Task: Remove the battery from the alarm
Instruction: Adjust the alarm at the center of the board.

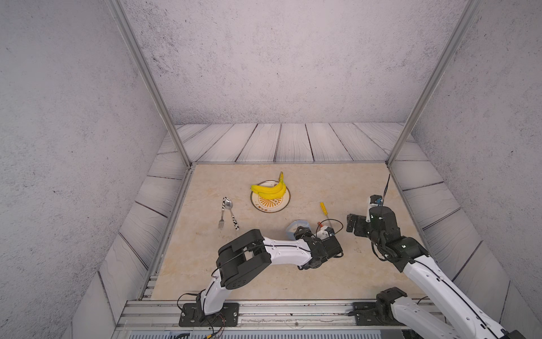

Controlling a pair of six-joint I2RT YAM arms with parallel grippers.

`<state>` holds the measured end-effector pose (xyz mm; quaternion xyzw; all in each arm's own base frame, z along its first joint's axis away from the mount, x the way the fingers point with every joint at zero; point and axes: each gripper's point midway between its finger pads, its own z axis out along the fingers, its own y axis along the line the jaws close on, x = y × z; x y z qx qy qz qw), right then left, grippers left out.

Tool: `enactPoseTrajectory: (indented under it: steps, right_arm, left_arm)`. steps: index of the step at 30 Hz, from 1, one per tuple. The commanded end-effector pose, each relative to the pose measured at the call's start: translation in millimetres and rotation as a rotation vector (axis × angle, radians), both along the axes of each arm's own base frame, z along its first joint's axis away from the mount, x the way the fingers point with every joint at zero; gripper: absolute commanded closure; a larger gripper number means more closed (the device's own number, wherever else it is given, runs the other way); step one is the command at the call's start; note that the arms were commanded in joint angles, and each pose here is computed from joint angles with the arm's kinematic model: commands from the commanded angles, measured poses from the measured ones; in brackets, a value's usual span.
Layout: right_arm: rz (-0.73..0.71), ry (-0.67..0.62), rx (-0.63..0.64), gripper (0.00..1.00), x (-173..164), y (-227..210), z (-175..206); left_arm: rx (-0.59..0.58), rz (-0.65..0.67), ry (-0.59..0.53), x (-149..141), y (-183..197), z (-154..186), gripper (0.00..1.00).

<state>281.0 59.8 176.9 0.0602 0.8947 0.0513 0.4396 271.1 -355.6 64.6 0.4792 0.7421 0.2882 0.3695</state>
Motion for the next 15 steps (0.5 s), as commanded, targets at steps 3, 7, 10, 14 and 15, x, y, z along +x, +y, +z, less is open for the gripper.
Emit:
enactPoseTrajectory:
  steps: [3,7,10,14,15]
  right_arm:
    - [-0.023,-0.009,-0.001,0.0,-1,-5,3]
    - [-0.024,-0.009,-0.002,0.0,-2,-5,2]
    - [-0.024,-0.012,-0.001,0.0,-2,-5,3]
    - [-0.022,-0.021,-0.003,0.0,-1,-6,7]
    - [-0.022,-0.02,-0.005,0.0,-1,-6,7]
  left_arm:
    - [-0.038,-0.006,0.041,-8,-6,-9,0.48]
    - [-0.058,-0.025,0.056,-14,-8,-8,0.39]
    - [-0.074,-0.035,0.055,-17,-9,-5,0.33]
    - [-0.105,-0.054,0.07,-22,-13,-2,0.28]
    - [-0.11,-0.057,0.072,-23,-13,-1,0.26]
